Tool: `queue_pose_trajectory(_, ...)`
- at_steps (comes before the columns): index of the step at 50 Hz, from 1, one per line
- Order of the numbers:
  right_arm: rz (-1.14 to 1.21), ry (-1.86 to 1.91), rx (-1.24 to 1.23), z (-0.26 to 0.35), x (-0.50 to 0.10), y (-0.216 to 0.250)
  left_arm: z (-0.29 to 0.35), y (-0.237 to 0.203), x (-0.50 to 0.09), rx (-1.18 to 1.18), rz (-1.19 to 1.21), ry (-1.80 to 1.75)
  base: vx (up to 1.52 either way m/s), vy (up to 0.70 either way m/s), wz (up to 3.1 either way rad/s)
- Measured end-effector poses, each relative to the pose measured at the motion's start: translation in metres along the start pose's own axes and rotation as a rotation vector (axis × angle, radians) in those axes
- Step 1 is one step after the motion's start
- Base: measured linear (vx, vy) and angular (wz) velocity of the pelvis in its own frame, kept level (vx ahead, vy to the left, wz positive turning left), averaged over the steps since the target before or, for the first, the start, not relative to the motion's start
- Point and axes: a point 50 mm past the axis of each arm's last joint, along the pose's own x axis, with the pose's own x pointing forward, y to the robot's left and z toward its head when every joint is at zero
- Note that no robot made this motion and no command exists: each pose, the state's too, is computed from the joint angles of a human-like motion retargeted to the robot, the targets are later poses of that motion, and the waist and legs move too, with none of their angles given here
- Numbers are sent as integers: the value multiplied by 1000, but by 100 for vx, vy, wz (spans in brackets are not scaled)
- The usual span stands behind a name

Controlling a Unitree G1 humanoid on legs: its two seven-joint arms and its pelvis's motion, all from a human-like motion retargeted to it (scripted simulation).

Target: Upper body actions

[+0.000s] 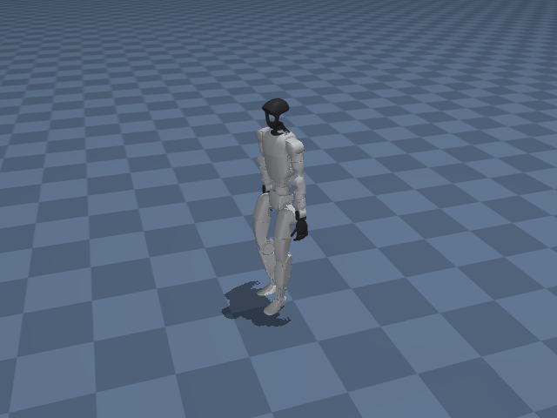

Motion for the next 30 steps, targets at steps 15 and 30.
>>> queue_pose_trajectory(15,43,-61,-153,17,1,10,-70,-11,-8,-82,-15,194,7,-7,51)
queue_pose_trajectory(30,66,-125,-143,39,1,17,-59,-13,-6,-62,-3,167,-1,-4,9)
